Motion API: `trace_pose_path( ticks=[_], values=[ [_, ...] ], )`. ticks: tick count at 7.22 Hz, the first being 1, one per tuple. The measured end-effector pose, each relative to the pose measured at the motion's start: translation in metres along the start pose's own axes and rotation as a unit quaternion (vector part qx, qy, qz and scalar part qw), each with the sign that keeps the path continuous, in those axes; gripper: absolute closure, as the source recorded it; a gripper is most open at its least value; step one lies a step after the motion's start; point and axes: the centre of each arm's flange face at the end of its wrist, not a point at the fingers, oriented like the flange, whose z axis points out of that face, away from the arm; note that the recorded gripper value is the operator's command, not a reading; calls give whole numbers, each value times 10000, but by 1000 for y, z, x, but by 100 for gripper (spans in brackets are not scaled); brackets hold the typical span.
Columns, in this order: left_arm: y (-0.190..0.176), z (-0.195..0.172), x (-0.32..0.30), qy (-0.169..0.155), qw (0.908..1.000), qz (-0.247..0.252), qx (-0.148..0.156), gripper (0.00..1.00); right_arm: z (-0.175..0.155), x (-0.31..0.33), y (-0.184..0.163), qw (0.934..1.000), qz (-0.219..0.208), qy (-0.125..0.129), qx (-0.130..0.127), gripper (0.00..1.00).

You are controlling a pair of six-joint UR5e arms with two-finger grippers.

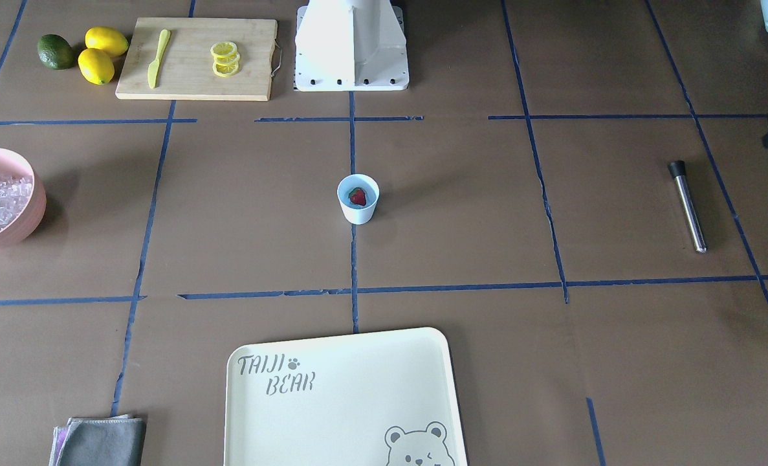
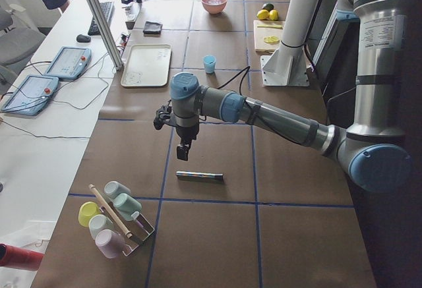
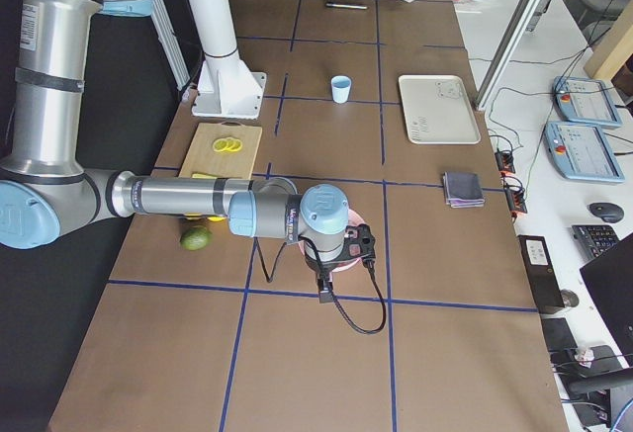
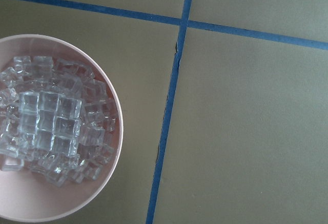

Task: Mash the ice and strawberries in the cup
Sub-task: 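Withdraw the left gripper back toward the steel muddler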

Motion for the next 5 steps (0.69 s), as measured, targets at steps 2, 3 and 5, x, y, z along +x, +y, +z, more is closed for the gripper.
trace_pose_path(
  ticks=[2, 3, 5],
  values=[
    [16, 5, -17, 70, 9996, -285, -26, 0, 0, 0, -1, 10000, 7, 1, 5, 0],
    [14, 14, -26, 76, 9987, -498, 50, 0, -1, -1, -1, 10000, 12, 1, 7, 0],
    [5, 69, -50, 163, 9958, -812, 379, 0, -1, -1, -1, 10000, 19, 2, 8, 0]
  ],
)
